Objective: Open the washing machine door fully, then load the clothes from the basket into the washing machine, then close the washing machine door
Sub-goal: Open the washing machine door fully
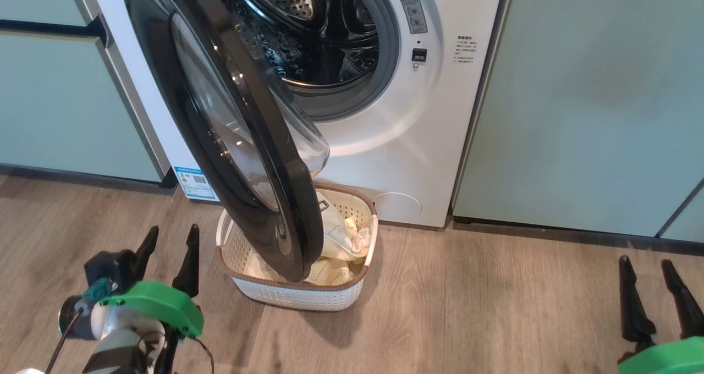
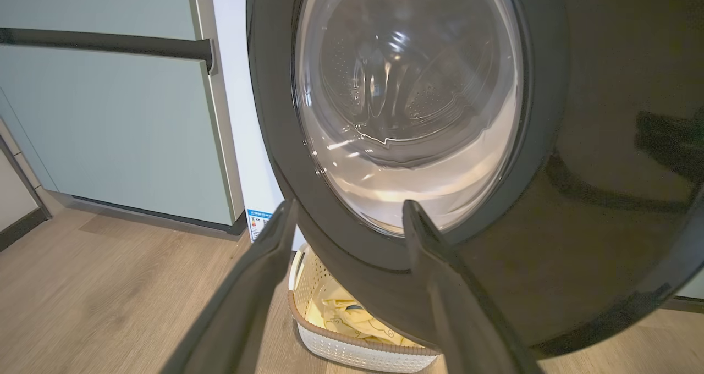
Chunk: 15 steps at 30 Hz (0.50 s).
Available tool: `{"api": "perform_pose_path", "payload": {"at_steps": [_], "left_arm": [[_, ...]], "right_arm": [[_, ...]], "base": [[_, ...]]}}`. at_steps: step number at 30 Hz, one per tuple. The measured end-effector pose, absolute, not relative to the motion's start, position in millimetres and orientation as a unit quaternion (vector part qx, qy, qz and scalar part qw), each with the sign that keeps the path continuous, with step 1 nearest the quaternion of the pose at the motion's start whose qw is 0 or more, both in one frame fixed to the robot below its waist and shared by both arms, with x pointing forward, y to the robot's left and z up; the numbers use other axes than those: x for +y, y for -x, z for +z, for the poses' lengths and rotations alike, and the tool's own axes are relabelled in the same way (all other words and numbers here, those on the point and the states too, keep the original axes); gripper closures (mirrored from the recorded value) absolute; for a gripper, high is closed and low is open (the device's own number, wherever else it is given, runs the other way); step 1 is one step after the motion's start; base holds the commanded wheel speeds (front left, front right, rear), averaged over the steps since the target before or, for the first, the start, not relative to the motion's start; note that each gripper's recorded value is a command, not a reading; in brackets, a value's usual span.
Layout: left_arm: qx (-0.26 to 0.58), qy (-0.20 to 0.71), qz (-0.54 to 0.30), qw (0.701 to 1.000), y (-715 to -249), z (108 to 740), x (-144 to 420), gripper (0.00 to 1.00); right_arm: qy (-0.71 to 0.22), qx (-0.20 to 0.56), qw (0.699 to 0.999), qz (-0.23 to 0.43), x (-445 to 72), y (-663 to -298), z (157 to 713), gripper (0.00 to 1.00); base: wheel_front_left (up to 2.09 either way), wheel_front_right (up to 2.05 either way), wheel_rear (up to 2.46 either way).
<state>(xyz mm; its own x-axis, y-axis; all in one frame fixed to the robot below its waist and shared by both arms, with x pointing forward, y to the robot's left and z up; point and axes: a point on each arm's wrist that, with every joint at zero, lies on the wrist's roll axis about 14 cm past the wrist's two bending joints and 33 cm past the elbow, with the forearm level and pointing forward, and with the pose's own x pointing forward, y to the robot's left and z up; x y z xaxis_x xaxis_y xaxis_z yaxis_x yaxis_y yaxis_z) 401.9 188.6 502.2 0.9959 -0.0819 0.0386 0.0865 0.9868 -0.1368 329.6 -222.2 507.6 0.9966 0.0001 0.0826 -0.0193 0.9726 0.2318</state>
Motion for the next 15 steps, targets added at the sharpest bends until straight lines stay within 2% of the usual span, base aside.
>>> {"api": "perform_pose_path", "payload": {"at_steps": [15], "left_arm": [[-0.009,0.078,-0.043,0.996,-399.2,497.2,186.3,0.0]], "right_arm": [[-0.096,-0.024,0.995,0.009,-216.9,-326.7,496.6,0.0]], "base": [[0.0,0.0,0.0]]}}
